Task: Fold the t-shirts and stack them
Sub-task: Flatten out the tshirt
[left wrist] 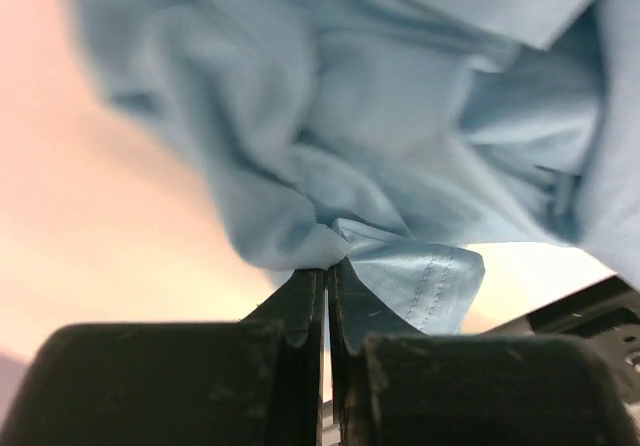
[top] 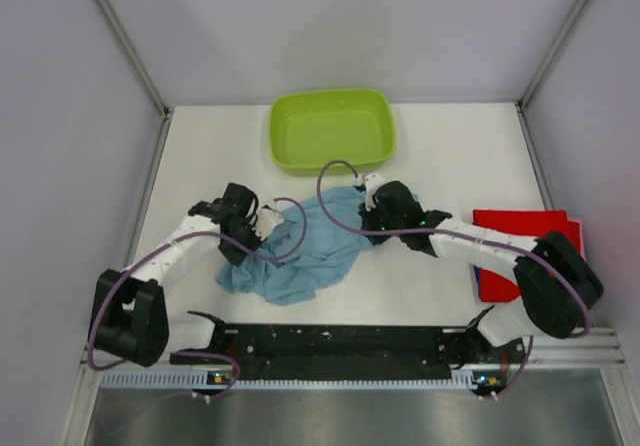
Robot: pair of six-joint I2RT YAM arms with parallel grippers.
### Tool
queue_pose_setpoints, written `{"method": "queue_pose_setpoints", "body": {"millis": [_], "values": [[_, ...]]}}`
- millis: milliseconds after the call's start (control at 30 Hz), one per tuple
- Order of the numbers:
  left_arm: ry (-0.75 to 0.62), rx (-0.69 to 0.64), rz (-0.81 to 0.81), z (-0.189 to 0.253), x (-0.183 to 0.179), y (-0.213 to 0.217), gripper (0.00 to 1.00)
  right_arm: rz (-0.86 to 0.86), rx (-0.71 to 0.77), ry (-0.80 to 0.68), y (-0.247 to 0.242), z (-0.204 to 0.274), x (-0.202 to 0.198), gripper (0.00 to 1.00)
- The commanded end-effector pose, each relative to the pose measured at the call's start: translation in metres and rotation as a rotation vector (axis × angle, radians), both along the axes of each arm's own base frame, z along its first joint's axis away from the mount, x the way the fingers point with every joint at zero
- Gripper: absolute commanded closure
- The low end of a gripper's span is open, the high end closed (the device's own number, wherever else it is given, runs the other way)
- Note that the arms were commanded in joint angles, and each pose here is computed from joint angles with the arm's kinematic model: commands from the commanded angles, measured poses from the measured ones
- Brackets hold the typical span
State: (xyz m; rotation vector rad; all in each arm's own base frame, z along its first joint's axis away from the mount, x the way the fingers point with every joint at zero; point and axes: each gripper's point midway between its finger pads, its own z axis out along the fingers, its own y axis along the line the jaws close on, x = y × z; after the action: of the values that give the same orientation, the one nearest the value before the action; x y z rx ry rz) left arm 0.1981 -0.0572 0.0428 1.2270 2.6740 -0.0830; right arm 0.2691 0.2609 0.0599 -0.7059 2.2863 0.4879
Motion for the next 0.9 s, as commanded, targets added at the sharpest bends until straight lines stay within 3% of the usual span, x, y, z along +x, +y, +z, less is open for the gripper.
{"method": "queue_pose_setpoints", "body": {"millis": [0,200,367,533,667,867], "values": [[-0.292,0.088,0.106,0.067,0.047,0.024,1.00,-0.030,0.105,-0.179,-0.007,0.075,0.016,1.00],[-0.556,0.122,0.153,0.161,0.059,0.043,1.00,-0.025,0.108,-0.372,-0.030,0.141,0.012,1.00],[-0.872,0.215,0.260,0.286,0.058,0.078,1.00,-0.094,0.175,-0.639,-0.064,0.260,0.005,1.00],[-1.144,0.239,0.336,0.391,0.030,0.104,1.00,-0.157,0.255,-0.877,-0.109,0.377,-0.027,1.00],[-1.323,0.128,0.320,0.452,-0.008,0.106,1.00,-0.145,0.368,-1.002,-0.133,0.441,-0.065,1.00],[-1.423,-0.073,0.182,0.491,-0.059,0.087,1.00,-0.031,0.555,-1.087,-0.143,0.504,-0.121,1.00]]}}
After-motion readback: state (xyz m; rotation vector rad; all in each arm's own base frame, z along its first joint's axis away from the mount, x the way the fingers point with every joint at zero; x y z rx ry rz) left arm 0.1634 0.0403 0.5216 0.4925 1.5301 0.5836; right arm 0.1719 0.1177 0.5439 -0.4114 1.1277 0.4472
